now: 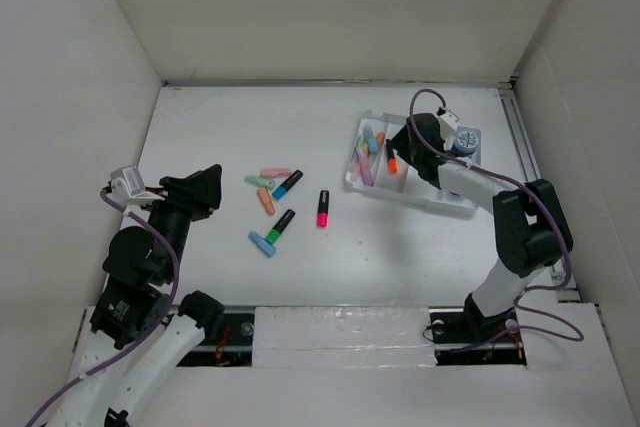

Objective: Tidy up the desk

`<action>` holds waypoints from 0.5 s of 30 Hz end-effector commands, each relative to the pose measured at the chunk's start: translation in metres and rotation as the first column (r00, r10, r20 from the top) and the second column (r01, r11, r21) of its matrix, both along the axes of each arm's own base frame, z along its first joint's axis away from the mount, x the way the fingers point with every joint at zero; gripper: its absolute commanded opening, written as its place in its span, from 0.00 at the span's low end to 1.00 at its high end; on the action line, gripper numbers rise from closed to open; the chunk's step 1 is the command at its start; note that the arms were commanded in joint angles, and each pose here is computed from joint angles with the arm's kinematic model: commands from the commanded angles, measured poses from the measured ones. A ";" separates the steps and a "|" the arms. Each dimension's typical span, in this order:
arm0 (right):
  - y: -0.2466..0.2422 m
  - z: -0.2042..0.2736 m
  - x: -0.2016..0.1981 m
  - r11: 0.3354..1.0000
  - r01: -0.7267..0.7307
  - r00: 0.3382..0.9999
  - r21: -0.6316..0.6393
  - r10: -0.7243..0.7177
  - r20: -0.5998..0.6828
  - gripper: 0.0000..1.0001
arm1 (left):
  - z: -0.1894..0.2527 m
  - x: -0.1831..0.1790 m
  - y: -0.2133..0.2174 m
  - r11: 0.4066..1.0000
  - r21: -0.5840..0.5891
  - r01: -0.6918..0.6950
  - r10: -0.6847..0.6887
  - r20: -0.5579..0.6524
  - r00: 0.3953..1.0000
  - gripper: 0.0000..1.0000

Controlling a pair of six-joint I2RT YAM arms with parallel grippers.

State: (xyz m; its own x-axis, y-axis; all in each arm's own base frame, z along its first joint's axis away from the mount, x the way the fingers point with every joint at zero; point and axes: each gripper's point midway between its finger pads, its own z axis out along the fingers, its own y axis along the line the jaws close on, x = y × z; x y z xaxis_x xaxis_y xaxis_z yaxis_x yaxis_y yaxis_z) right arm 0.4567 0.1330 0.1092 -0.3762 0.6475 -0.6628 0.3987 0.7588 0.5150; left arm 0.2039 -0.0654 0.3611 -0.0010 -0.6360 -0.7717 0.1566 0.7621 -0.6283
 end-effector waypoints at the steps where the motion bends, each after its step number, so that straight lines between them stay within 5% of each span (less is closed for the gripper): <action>1: 0.011 0.057 0.002 0.999 -0.028 0.992 0.026 0.025 0.125 0.63 | 0.014 -0.002 -0.001 1.000 -0.009 0.012 -0.011 0.047 0.999 0.46; 3: 0.038 0.064 -0.014 0.993 -0.112 0.983 0.026 0.106 0.150 0.49 | 0.014 -0.002 -0.001 1.000 -0.008 0.012 -0.011 0.046 0.999 0.46; 4: 0.054 0.066 -0.021 0.986 -0.161 0.975 0.038 0.153 0.163 0.25 | 0.014 -0.001 -0.002 1.000 -0.008 0.012 -0.011 0.045 0.999 0.46; 5: 0.069 0.065 -0.029 0.978 -0.203 0.967 0.039 0.194 0.166 0.16 | 0.015 -0.001 -0.001 1.000 -0.009 0.012 -0.011 0.047 0.999 0.46; 8: 0.124 0.047 -0.066 0.944 -0.331 0.934 -0.005 0.329 0.139 0.05 | 0.014 -0.001 -0.002 1.000 -0.008 0.012 -0.011 0.045 0.999 0.46; 11: 0.157 0.019 -0.097 0.923 -0.376 0.922 -0.079 0.381 0.069 0.15 | 0.014 -0.001 -0.002 1.000 -0.006 0.013 -0.013 0.044 0.999 0.46; 12: 0.163 0.013 -0.104 0.920 -0.381 0.921 -0.089 0.386 0.052 0.24 | 0.014 0.000 -0.003 1.000 -0.005 0.015 -0.014 0.043 0.999 0.46; 13: 0.172 0.004 -0.116 0.910 -0.397 0.915 -0.117 0.402 0.023 0.45 | 0.014 0.000 -0.003 1.000 -0.007 0.016 -0.016 0.044 0.999 0.46; 15: 0.180 -0.011 -0.121 0.907 -0.395 0.918 -0.148 0.396 -0.027 0.61 | 0.013 0.000 -0.003 1.000 -0.006 0.018 -0.018 0.043 0.999 0.46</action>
State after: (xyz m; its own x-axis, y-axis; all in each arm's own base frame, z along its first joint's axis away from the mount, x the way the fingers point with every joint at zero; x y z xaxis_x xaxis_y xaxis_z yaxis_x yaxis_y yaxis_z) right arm 0.3365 0.3183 0.1169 -0.5869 0.3751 -0.7175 -0.0100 0.8828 0.4697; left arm 0.2038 -0.0666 0.3611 -0.0051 -0.6354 -0.7722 0.1616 0.7615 -0.6277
